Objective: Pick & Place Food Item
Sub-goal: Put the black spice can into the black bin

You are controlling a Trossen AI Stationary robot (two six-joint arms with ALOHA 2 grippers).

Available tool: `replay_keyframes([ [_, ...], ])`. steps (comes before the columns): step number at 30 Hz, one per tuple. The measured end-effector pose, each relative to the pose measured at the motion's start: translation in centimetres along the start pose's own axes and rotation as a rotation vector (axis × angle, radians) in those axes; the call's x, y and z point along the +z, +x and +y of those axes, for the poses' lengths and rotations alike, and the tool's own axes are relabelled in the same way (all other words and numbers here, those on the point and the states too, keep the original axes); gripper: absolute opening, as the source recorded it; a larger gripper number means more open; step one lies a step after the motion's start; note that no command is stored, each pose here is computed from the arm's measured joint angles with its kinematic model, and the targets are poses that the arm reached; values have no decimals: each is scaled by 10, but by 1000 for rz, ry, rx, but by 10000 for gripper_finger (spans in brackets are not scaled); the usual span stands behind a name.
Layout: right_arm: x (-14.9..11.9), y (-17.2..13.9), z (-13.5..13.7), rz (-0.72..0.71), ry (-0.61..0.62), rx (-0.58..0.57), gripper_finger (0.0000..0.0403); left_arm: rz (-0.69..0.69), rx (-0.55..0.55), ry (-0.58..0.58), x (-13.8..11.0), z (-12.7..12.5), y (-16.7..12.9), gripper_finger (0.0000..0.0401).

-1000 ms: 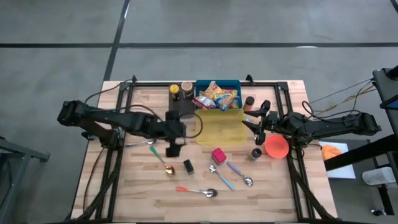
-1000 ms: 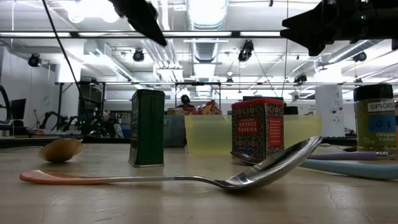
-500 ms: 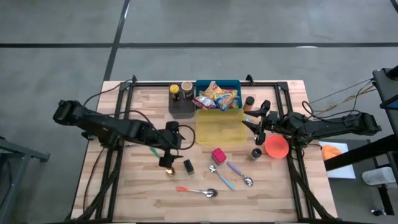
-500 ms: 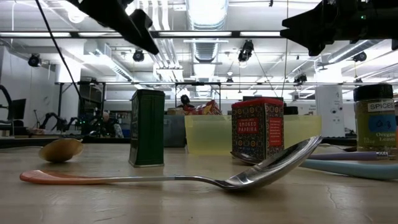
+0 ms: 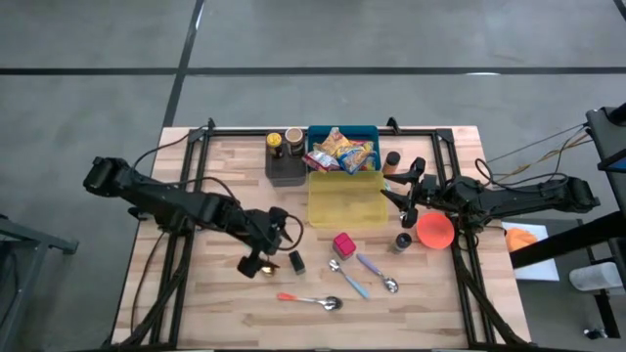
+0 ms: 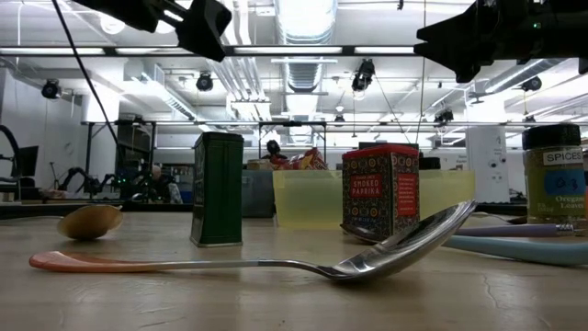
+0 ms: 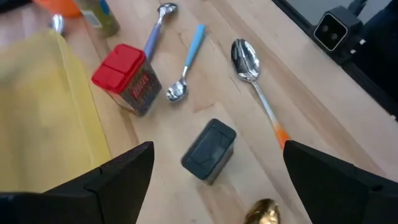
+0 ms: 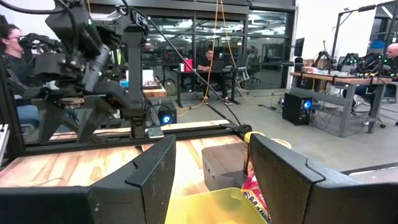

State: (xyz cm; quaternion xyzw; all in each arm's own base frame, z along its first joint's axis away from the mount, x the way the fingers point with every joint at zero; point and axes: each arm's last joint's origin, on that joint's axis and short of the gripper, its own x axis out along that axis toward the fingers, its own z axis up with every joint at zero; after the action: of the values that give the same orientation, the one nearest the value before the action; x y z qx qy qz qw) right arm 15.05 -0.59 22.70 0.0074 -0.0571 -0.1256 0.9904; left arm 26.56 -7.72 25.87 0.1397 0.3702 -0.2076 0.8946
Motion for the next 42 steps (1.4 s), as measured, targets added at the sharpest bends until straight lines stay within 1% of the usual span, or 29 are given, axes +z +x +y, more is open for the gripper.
replay_keyframes([
  [2,0,0,0,0,0,0,203,-5,-16,34,0,0,4,358],
  [7,0,0,0,0,0,0,203,-9,-96,144,0,-1,21,358],
  [22,0,0,0,0,0,0,203,-26,-110,261,-2,2,62,358],
  [28,0,0,0,0,0,0,203,13,-128,244,-8,2,78,358],
  [38,0,0,0,0,0,0,203,86,-90,158,-23,16,90,358],
  [42,0,0,0,0,0,0,203,121,-84,85,-36,20,92,358],
])
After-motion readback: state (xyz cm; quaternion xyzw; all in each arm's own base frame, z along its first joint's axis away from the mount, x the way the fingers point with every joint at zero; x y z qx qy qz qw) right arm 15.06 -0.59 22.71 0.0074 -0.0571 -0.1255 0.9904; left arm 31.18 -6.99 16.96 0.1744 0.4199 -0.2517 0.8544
